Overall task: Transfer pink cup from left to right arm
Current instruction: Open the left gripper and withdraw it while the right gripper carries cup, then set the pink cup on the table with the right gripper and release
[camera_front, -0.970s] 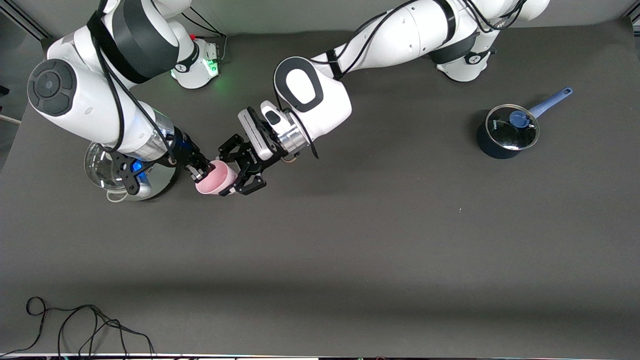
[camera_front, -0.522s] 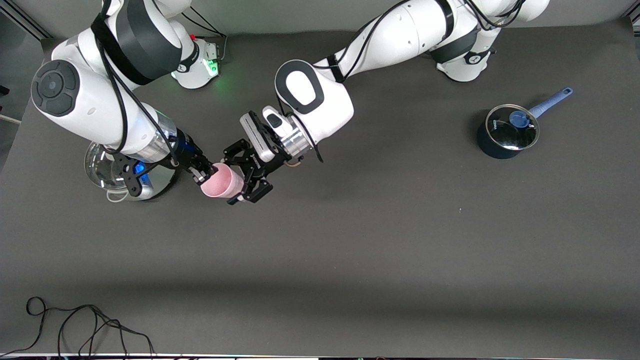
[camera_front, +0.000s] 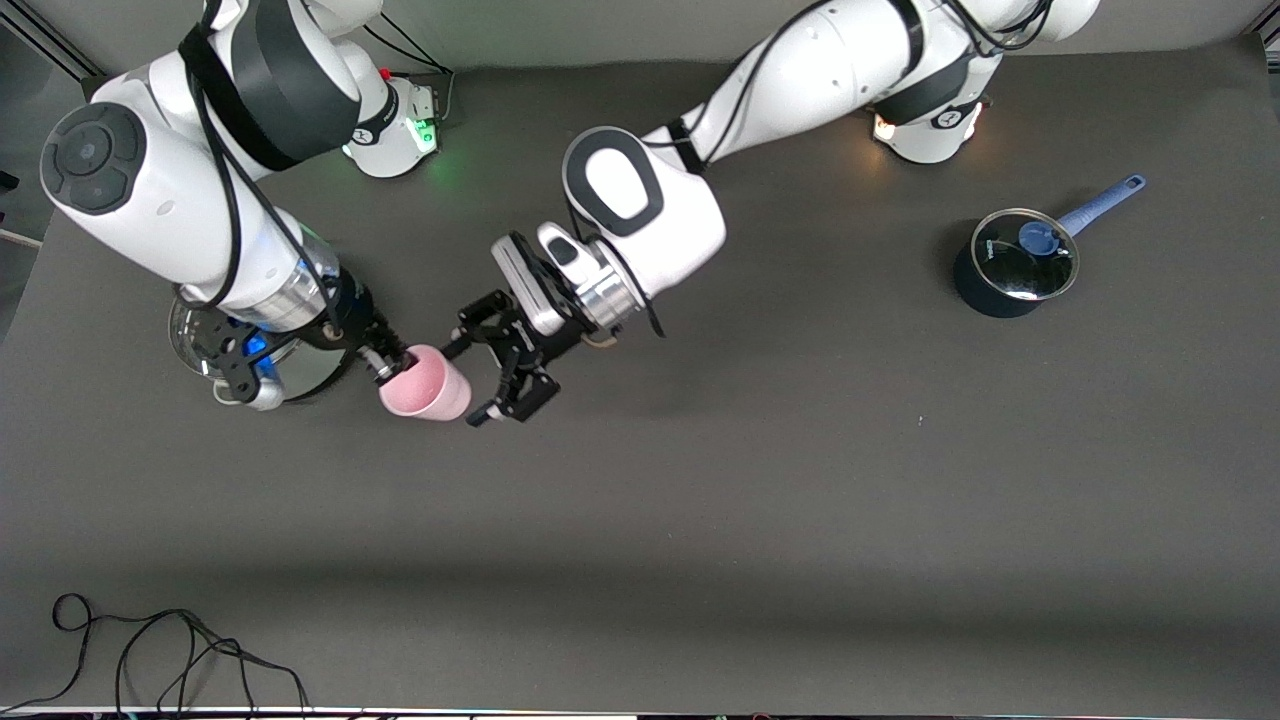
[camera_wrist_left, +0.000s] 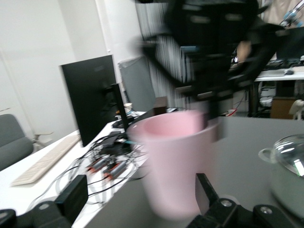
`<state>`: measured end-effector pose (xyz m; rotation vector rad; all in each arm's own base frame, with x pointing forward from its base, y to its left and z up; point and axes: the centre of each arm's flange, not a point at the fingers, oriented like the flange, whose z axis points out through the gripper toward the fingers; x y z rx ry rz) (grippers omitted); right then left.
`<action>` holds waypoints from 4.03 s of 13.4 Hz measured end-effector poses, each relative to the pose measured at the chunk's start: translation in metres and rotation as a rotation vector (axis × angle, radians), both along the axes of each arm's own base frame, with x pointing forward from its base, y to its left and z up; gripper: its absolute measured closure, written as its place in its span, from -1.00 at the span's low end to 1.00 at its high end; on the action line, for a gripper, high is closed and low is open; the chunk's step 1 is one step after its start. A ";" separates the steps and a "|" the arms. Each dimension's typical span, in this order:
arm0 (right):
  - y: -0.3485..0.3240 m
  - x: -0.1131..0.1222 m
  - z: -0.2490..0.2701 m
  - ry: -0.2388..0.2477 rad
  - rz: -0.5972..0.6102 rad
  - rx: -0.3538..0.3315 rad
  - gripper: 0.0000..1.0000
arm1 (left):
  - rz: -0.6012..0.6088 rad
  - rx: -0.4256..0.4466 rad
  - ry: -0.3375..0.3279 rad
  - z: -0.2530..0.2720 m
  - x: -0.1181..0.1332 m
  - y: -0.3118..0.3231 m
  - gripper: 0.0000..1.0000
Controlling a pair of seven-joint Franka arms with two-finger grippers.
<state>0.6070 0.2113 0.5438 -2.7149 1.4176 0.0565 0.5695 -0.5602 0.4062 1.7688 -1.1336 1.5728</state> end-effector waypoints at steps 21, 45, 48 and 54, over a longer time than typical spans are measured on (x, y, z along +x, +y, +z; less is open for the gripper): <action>-0.372 0.060 -0.101 0.034 1.057 -0.067 0.95 | -0.891 0.297 0.172 -0.017 0.092 0.496 -1.00; -0.368 0.111 -0.294 -0.105 1.018 -0.046 -0.12 | 0.065 1.097 1.106 0.187 -0.007 0.563 -1.00; -0.368 0.110 -0.282 -0.095 1.019 -0.033 -0.76 | 0.069 1.095 1.110 0.187 -0.006 0.561 -1.00; -0.372 0.088 -0.157 -0.054 1.014 -0.005 -0.99 | 0.074 1.098 1.114 0.185 -0.005 0.564 -1.00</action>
